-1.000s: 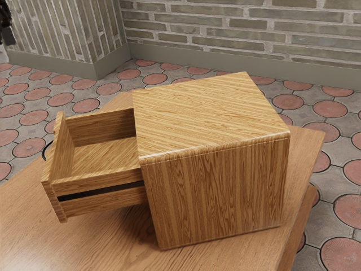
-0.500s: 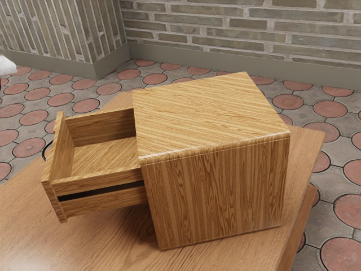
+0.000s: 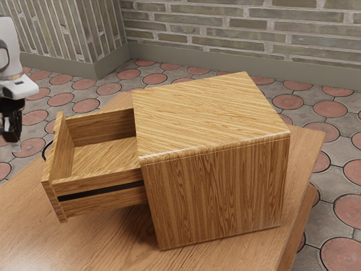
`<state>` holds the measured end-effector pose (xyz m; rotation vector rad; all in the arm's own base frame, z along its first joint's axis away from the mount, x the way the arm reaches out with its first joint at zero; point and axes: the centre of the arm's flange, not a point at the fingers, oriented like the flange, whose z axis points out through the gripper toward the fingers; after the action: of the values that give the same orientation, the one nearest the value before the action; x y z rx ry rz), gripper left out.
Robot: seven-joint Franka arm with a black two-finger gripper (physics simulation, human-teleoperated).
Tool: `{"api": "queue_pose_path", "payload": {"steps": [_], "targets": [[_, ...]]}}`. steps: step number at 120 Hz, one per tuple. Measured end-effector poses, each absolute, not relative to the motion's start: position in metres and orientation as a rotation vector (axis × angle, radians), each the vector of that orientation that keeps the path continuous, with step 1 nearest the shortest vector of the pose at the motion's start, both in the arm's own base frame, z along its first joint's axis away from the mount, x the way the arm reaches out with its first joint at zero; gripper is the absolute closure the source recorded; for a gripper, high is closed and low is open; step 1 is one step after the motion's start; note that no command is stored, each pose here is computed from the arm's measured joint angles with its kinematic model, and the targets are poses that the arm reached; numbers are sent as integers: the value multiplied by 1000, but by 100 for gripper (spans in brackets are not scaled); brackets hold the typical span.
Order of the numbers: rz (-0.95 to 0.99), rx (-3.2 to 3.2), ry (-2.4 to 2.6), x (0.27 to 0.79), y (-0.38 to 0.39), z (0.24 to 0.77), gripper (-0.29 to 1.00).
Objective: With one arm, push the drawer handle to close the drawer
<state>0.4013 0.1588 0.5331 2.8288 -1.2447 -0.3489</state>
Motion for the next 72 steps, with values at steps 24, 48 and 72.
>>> {"api": "queue_pose_path", "payload": {"steps": [24, 48, 72], "targets": [[-321, 2808, -1294, 427, 154, 509, 78], [-258, 2789, -1371, 433, 127, 510, 78], [-226, 2774, -1389, 429, 116, 509, 79]]}}
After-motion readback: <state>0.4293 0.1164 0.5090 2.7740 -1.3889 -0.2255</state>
